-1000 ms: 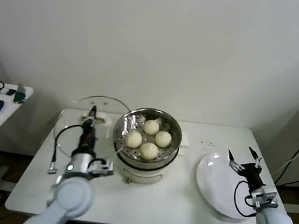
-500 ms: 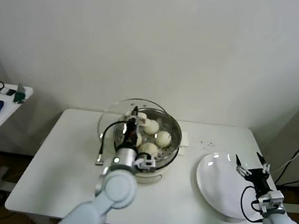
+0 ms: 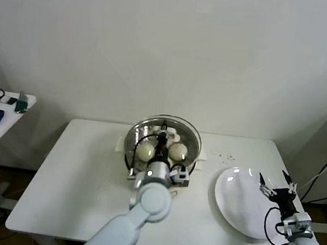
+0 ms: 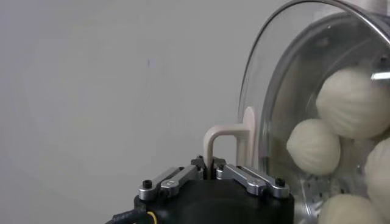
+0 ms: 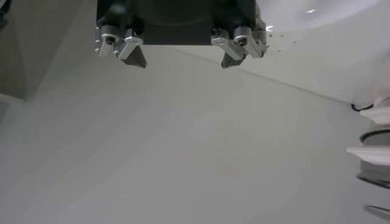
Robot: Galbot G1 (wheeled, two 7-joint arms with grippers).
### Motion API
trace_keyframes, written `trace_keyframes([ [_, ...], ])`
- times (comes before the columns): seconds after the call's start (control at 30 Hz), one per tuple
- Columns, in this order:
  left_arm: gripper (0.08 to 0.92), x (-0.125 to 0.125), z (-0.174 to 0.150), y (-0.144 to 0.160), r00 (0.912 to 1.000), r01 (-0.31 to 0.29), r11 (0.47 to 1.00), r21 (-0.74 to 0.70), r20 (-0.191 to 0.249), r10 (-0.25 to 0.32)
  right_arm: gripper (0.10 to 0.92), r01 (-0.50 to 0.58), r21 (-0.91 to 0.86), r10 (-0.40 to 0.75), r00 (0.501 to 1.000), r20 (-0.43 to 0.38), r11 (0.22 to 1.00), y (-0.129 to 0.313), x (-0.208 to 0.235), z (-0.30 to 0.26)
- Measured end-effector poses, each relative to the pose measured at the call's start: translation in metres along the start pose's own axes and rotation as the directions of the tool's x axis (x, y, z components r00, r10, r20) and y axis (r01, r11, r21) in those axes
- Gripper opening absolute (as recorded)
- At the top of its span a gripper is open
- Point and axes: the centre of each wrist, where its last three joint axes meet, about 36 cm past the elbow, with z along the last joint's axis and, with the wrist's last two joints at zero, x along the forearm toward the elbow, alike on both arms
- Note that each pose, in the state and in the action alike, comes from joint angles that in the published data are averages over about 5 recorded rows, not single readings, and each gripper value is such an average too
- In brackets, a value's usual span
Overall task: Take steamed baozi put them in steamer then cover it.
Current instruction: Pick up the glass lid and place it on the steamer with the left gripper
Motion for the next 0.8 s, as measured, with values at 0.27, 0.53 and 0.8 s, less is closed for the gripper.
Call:
trace_keyframes([
  [0.27,0.147,-0.014,-0.006,-0.009,0.9999,-0.009,1.000,-0.013,-0.015,0.009,0.823,-0.001,-0.001,0.001,1.000,0.000,1.000,0.000,0.002,0.003],
  [0.53,0.147,-0.020,-0.003,-0.019,0.9992,-0.025,0.999,-0.027,-0.032,0.024,0.823,0.002,-0.001,-0.002,1.000,-0.004,1.000,0.000,0.002,0.005],
  [0.8,0.147,-0.023,-0.003,-0.025,0.9991,-0.027,0.999,-0.035,-0.035,0.026,0.823,0.004,-0.001,-0.004,1.000,-0.003,1.000,0.002,0.000,0.005],
])
